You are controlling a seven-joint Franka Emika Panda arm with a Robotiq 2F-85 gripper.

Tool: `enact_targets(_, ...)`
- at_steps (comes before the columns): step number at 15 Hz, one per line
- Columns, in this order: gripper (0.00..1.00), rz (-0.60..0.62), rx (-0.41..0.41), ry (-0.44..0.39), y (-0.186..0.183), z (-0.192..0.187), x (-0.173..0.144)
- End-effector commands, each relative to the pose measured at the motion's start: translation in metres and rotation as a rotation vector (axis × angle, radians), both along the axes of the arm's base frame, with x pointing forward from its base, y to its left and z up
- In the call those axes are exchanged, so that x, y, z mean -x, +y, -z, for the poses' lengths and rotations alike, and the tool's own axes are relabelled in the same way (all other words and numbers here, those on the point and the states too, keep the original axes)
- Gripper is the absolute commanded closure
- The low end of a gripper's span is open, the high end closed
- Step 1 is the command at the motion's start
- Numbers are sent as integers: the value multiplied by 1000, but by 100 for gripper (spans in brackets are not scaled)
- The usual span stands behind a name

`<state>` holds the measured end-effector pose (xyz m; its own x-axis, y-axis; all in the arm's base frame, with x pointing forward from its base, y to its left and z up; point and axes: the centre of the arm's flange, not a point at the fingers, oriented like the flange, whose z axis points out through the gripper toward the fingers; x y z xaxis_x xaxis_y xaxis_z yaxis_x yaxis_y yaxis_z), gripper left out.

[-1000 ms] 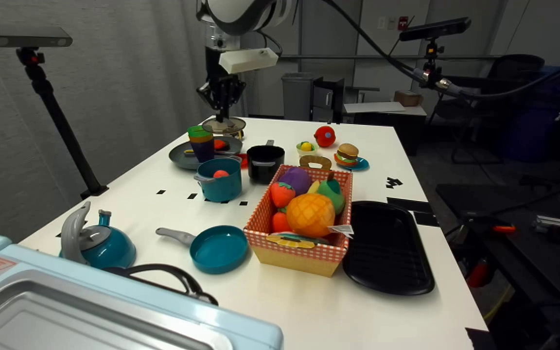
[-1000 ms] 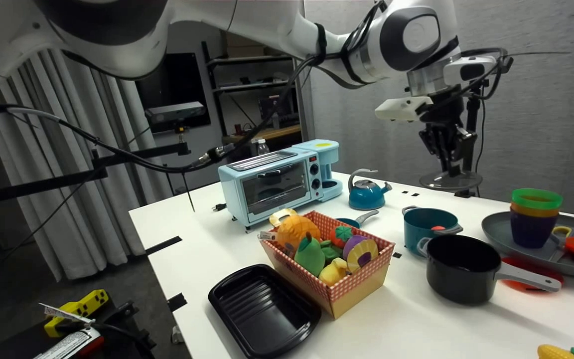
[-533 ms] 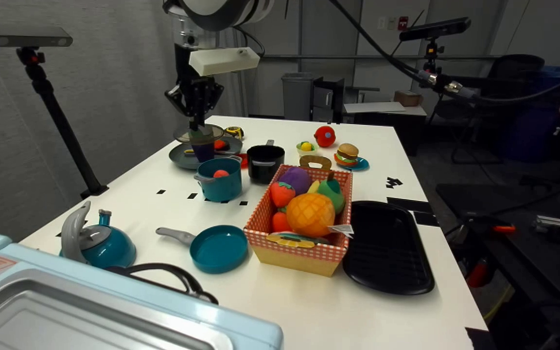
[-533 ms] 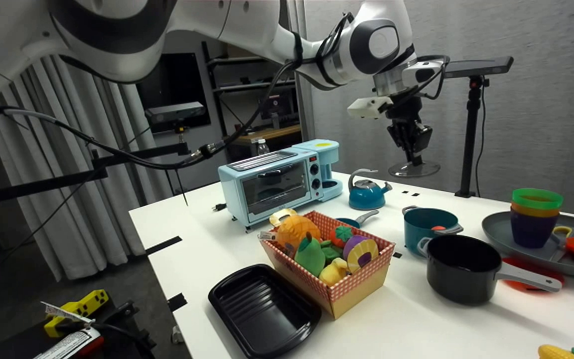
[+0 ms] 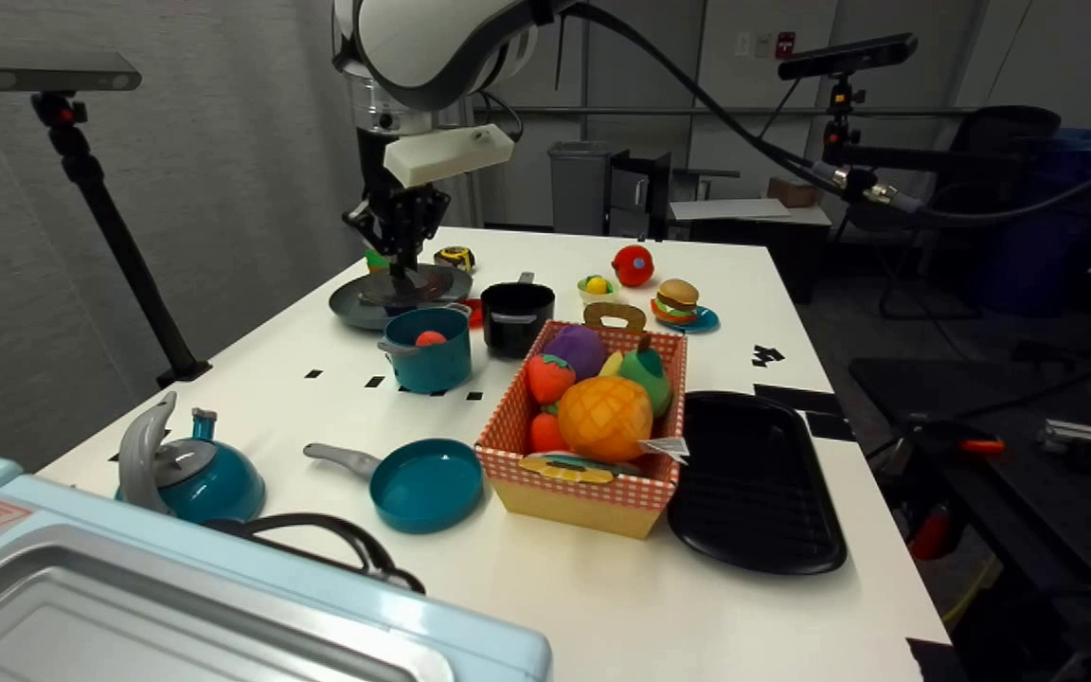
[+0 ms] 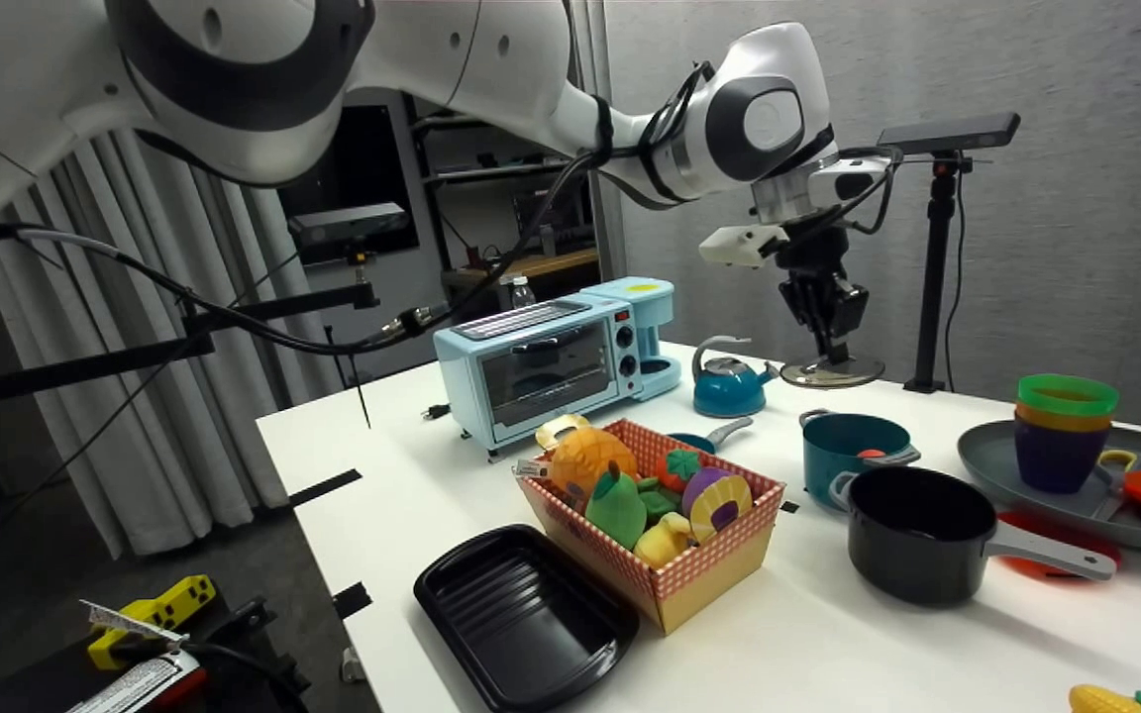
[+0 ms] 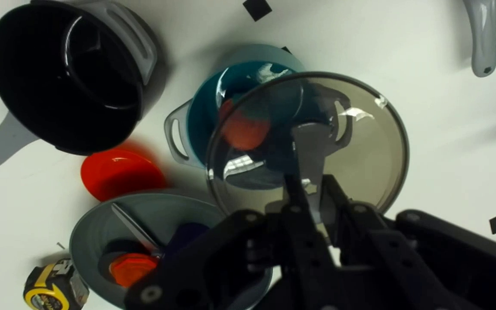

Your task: Transfer the lid from the black pot to the blue pot

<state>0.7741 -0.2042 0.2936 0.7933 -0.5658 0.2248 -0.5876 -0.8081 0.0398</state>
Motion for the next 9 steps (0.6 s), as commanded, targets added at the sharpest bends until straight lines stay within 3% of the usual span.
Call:
enact_targets(1, 96, 19, 22, -3, -11, 10, -5)
enact_targets(9, 96, 35, 28, 35, -19, 38, -4)
